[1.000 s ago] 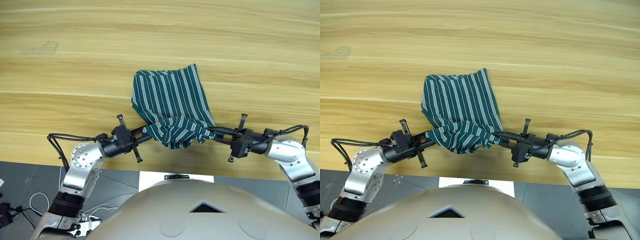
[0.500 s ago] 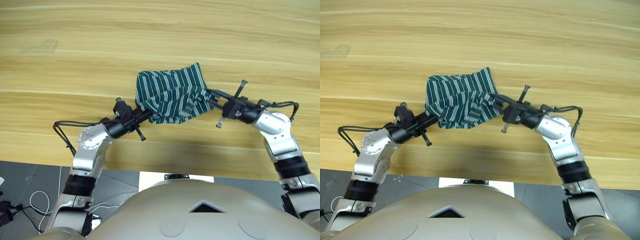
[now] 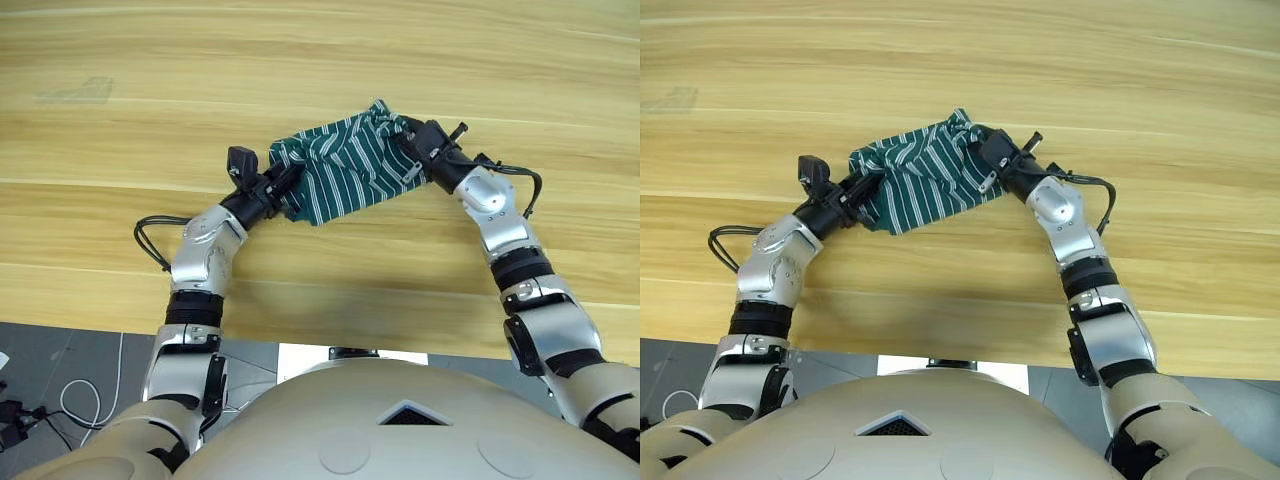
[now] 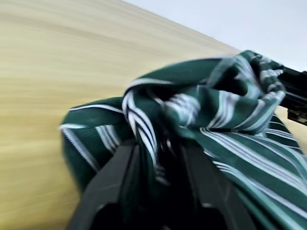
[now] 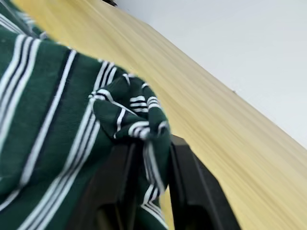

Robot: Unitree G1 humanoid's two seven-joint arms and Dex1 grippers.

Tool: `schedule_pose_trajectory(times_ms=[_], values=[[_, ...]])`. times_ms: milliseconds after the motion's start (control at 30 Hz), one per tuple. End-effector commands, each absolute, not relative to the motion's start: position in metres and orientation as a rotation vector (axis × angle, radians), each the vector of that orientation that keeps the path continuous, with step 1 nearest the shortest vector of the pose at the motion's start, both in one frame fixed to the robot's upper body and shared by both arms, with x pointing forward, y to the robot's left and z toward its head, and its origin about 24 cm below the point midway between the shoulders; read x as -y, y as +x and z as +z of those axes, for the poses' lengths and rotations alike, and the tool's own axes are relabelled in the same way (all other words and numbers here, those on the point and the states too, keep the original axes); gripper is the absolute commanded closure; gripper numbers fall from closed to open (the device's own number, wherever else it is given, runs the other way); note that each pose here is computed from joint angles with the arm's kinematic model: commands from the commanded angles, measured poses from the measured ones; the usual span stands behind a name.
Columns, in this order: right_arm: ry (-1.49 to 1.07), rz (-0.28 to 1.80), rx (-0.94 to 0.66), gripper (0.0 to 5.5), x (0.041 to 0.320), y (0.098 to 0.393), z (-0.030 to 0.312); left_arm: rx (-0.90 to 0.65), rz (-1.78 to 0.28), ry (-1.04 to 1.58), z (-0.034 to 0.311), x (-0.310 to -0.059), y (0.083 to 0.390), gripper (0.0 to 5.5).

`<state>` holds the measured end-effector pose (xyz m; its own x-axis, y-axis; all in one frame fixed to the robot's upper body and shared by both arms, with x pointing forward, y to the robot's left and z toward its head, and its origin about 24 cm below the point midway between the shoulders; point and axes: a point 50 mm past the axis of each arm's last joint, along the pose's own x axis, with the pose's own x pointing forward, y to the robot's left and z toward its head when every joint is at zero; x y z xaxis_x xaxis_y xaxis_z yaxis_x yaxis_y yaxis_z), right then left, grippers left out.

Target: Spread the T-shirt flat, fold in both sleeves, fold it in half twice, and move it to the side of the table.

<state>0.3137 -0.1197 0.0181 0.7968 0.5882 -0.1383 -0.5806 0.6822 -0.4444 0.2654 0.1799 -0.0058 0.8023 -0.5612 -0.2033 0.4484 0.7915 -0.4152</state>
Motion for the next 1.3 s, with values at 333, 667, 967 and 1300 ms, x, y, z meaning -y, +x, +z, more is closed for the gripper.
schedule_pose_trajectory(times_ms=[333, 667, 967, 1300], values=[[-0.391, 0.353, -0.051, 2.36, 0.104, 0.342, 0.016, -0.445, -0.427, -0.536, -0.038, -0.185, 0.231, 2.47], [-0.214, 0.072, 0.012, 2.31, 0.164, 0.332, 0.022, -0.32, -0.025, -0.615, -0.025, -0.265, 0.201, 1.08], [-0.315, 0.609, 0.094, 2.31, 0.077, 0.275, 0.029, -0.158, -0.223, -0.598, -0.009, -0.211, 0.223, 0.12], [-0.387, 0.56, -0.104, 2.31, 0.059, 0.322, 0.008, 0.04, -0.335, -0.553, 0.006, -0.166, 0.247, 0.12]])
